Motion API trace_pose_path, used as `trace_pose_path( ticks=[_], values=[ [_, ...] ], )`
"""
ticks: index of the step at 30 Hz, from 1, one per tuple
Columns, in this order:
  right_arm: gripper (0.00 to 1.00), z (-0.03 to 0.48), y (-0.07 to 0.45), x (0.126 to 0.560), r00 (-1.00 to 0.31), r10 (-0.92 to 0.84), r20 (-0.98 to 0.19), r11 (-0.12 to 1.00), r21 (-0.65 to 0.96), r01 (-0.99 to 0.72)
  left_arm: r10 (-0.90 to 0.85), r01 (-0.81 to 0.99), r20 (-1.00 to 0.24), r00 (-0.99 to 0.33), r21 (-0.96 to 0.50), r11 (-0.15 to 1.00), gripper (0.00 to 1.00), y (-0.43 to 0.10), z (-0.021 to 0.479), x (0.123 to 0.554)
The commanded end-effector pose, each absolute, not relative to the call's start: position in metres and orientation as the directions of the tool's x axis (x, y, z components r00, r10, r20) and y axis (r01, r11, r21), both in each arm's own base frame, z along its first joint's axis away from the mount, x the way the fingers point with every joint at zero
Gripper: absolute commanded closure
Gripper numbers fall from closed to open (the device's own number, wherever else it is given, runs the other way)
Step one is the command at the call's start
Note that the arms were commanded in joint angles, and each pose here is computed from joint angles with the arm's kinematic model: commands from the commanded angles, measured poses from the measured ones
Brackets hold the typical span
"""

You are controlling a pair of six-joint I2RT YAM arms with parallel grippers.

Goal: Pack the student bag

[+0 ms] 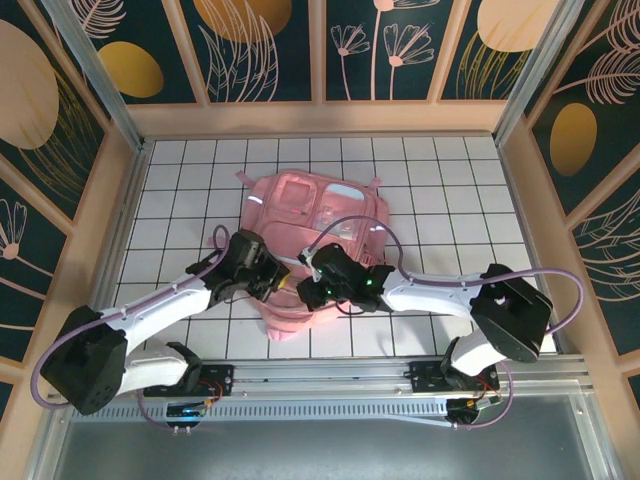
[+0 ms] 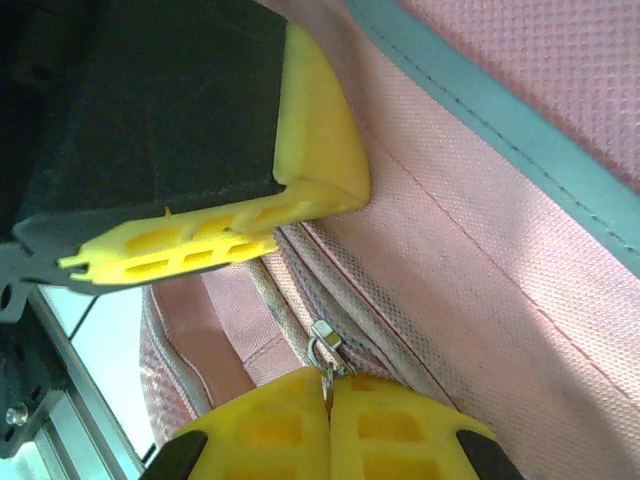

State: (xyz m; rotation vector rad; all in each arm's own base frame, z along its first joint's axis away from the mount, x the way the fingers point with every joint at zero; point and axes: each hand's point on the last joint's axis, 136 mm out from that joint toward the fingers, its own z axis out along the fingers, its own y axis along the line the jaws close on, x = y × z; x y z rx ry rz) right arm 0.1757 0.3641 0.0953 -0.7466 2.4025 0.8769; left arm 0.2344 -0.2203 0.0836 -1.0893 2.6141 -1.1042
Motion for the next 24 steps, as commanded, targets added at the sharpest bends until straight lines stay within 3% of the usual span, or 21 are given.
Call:
trace_pose_path(
  ticks=[1, 6, 24],
  values=[
    [1.0, 0.075, 0.334, 0.162, -0.754, -0.393, -0.526, 0.684, 0.38, -0.622, -0.602, -0.511, 0.004, -0.798, -0.533, 0.674, 1.0, -0.172, 0.053, 0.236],
    [1.0, 0.071, 0.332, 0.161, -0.759, -0.398, -0.516, 0.69, 0.377, -0.618, -0.534, -0.465, -0.049, -0.844, -0.428, 0.775, 1.0, -0.159, 0.052, 0.245],
    [1.0, 0.072, 0.326, 0.159, -0.764, -0.379, -0.521, 0.696, 0.384, -0.607, -0.506, -0.422, -0.119, -0.854, -0.408, 0.809, 1.0, -0.128, 0.068, 0.277]
  ],
)
